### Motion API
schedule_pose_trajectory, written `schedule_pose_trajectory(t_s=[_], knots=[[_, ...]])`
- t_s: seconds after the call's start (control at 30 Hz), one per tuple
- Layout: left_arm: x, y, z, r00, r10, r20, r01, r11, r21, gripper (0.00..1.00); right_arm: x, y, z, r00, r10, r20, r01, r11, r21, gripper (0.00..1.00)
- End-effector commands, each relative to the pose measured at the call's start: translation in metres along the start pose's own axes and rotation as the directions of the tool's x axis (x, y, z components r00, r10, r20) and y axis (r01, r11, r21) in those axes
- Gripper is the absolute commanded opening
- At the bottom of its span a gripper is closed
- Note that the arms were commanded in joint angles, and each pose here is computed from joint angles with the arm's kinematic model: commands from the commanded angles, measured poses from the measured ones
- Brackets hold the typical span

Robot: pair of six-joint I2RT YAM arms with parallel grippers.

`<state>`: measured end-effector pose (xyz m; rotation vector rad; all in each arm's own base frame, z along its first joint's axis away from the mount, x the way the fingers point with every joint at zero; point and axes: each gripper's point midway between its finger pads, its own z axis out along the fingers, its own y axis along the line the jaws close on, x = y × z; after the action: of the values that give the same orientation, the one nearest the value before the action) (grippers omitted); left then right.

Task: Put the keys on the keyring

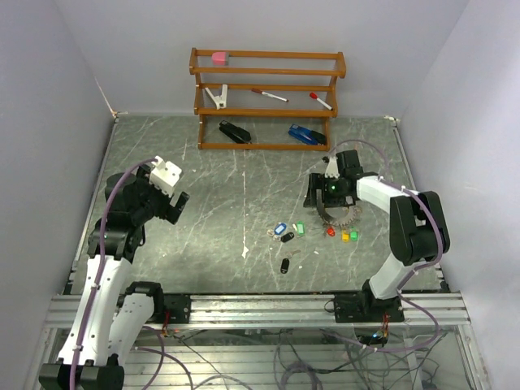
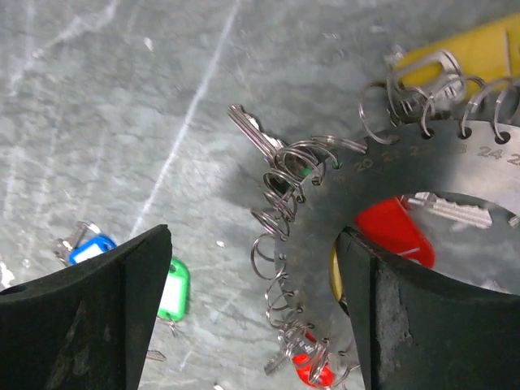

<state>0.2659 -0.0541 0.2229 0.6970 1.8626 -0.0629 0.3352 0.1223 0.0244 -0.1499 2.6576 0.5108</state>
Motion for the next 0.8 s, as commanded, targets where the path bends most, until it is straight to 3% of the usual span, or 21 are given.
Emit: schedule_pose_trajectory(t_s=[0.0,0.1,0.27,0.47,0.77], knots=[[-0.015,0.012,-0.008,1.000,0.013,0.026,-0.012,0.999,-0.048,0.99,-0.003,0.024,0.009,1.000,0.019,-0.001,-0.019,0.985,-0.173,0.80],[-0.014,0.012,-0.008,1.000,0.010,0.021,-0.009,0.998,-0.055,0.99,-0.007,0.032,0.009,0.999,0.038,0.011,-0.034,0.971,-0.239,0.78],[-0.015,0.012,-0.009,1.000,0.002,0.023,-0.001,0.998,-0.055,0.99,-0.015,0.036,0.007,0.990,0.135,0.031,-0.114,0.921,-0.372,0.63],[-0.018,0.014,-0.010,1.000,-0.002,0.025,0.004,0.998,-0.058,0.99,-0.019,0.040,-0.001,0.954,0.301,0.002,-0.238,0.756,-0.609,0.44],[-0.018,0.015,-0.013,1.000,0.003,0.022,-0.001,0.998,-0.069,0.99,-0.052,0.063,-0.036,0.952,0.300,0.058,-0.163,0.658,-0.735,0.42]])
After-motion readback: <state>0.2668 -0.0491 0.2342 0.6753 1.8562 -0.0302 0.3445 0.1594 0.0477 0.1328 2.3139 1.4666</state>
